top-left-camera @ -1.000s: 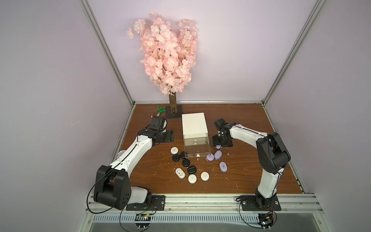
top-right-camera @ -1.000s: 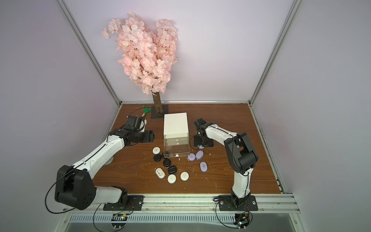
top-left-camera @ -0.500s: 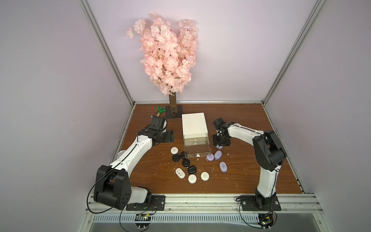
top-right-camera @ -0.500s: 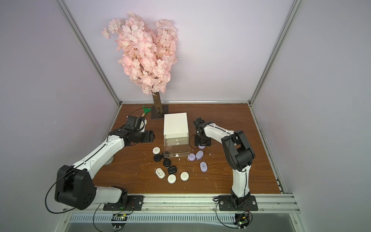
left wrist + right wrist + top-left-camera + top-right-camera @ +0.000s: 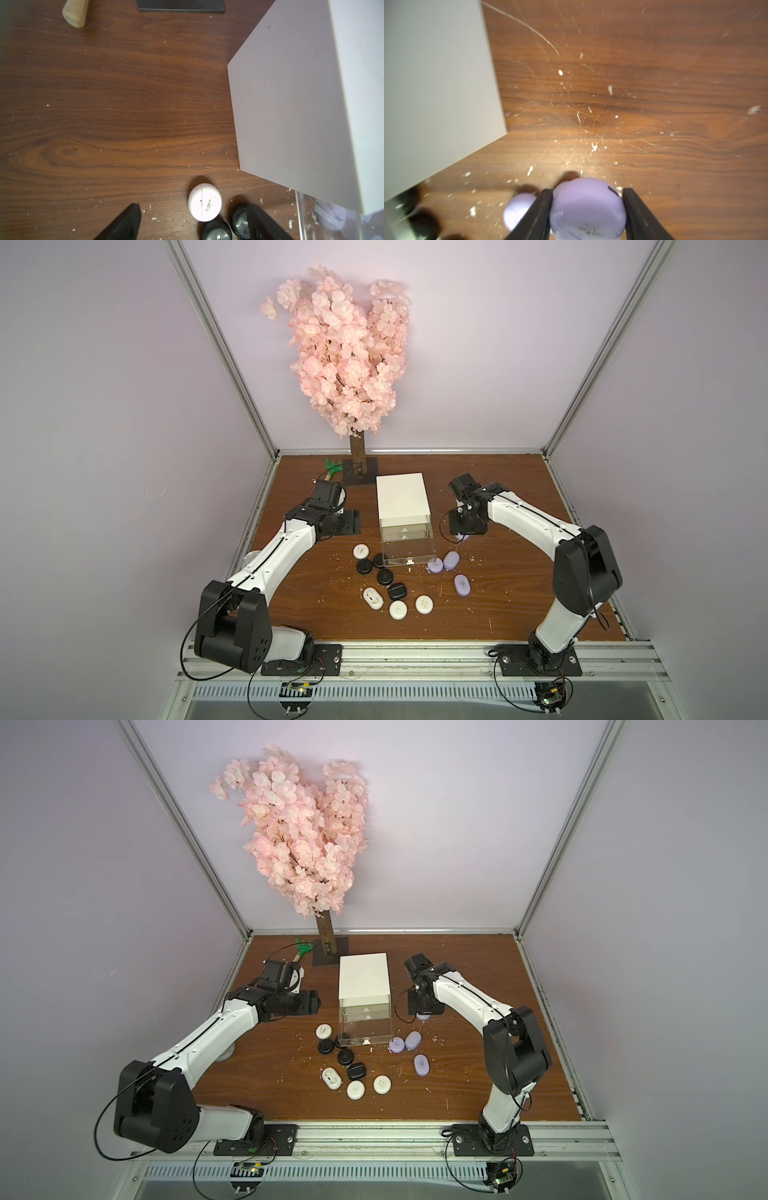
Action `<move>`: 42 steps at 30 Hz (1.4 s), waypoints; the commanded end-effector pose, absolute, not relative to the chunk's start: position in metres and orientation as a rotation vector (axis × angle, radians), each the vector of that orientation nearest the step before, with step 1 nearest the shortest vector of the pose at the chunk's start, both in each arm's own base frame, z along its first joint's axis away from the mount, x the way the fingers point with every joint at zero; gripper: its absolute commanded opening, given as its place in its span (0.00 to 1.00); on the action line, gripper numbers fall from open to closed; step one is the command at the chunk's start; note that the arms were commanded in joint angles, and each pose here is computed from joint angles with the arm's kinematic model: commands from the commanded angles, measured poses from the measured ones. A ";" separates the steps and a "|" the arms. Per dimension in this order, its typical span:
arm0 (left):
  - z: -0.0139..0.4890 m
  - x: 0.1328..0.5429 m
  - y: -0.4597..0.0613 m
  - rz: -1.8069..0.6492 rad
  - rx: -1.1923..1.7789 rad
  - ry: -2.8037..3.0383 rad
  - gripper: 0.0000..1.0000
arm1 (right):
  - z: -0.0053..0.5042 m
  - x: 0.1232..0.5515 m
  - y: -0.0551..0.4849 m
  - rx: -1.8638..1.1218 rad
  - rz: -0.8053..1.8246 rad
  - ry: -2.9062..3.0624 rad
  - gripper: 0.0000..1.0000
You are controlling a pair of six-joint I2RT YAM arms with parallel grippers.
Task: Put the bluetooth earphones in the drawer according to color
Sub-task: Pick up the Bluetooth earphone from the center of the board, then place the bluetooth earphone in the drawer.
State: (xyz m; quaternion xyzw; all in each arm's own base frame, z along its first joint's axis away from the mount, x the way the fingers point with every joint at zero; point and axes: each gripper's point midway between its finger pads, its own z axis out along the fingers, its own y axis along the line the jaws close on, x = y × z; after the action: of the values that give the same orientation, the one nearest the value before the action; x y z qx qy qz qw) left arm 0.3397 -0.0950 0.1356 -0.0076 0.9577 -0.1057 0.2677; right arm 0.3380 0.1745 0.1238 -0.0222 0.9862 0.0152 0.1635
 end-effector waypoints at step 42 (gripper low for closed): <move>0.147 0.320 -0.097 -0.371 -0.005 2.528 0.84 | 0.199 0.281 0.381 -1.456 -0.008 2.273 0.39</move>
State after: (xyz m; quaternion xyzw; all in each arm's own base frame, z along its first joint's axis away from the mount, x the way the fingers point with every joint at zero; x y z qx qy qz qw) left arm 0.3219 -0.0996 0.1436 0.0012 0.9493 -0.1349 0.2839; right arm 0.2858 0.3747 0.1981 -0.5089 0.8330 -0.0179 0.2165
